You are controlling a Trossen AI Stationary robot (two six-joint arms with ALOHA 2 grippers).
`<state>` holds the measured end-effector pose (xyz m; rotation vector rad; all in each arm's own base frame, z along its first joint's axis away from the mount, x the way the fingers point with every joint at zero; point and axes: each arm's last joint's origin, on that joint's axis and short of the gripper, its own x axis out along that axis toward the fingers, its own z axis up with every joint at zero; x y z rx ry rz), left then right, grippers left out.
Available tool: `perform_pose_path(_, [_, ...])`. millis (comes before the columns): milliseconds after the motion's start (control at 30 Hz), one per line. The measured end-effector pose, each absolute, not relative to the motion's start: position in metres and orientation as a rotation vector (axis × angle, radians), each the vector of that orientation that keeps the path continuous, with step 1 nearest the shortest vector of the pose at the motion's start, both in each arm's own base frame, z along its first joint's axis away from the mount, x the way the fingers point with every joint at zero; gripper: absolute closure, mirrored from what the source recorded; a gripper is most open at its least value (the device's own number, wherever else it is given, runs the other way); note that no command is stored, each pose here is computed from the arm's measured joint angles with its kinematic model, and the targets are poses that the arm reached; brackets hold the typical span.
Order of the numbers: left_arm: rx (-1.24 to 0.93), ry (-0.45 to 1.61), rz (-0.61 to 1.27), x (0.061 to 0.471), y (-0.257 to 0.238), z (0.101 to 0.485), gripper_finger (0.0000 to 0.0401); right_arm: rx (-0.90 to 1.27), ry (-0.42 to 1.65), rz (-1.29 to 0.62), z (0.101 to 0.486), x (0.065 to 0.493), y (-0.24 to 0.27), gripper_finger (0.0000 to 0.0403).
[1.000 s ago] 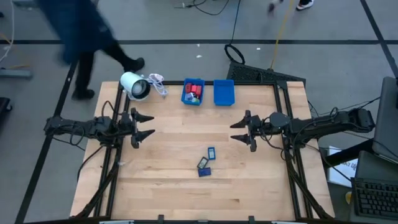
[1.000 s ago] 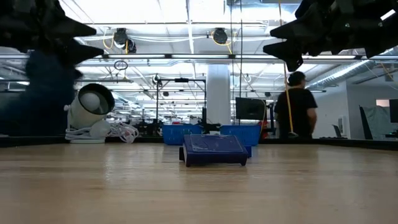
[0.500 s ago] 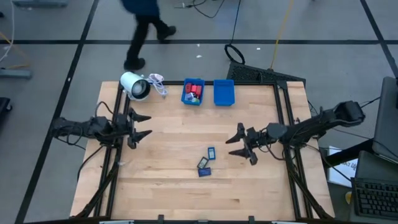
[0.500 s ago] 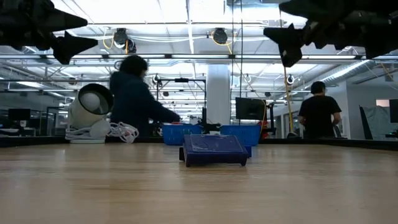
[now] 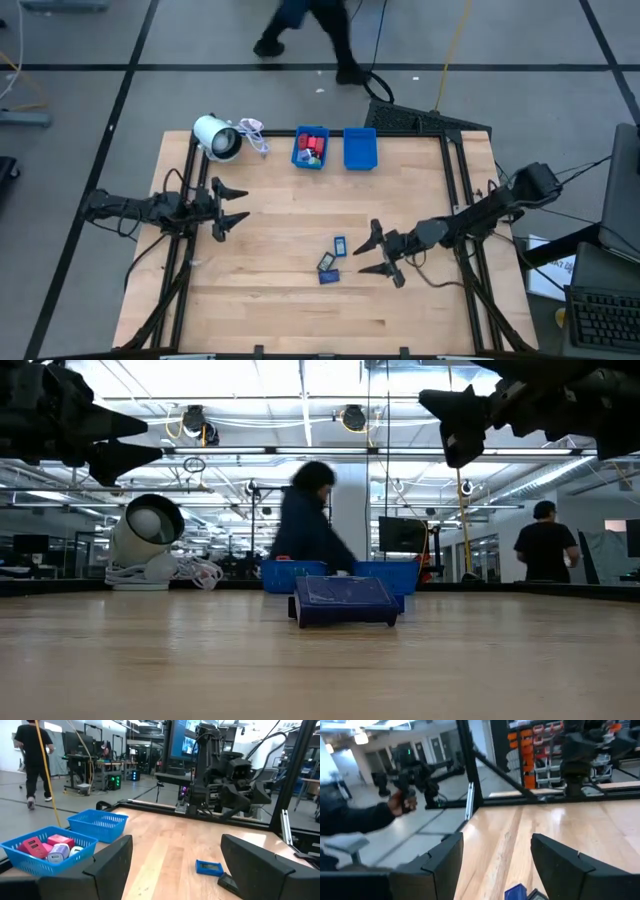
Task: Pick & Place Office items
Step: Put the top blue digital clock into the right basket
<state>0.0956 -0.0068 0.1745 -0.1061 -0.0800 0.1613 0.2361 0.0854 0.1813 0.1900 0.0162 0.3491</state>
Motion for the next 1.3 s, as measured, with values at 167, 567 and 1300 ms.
perform_pose_path(167, [-0.105,-0.079,0.161,0.096,-0.007,0.174,0.0093,0.064,0.135,0.246,0.172,0.249,0.095,0.0181])
perform_pose_path(567, [-0.105,-0.078,0.162,0.096,-0.007,0.174,0.0077,0.020,0.422,0.012,0.134,0.267,0.075,0.0104])
perform_pose_path(1300, [-0.105,-0.082,0.161,0.096,-0.007,0.175,0.0077,0.030,0.577,0.097,0.083,0.301,0.055,0.0039])
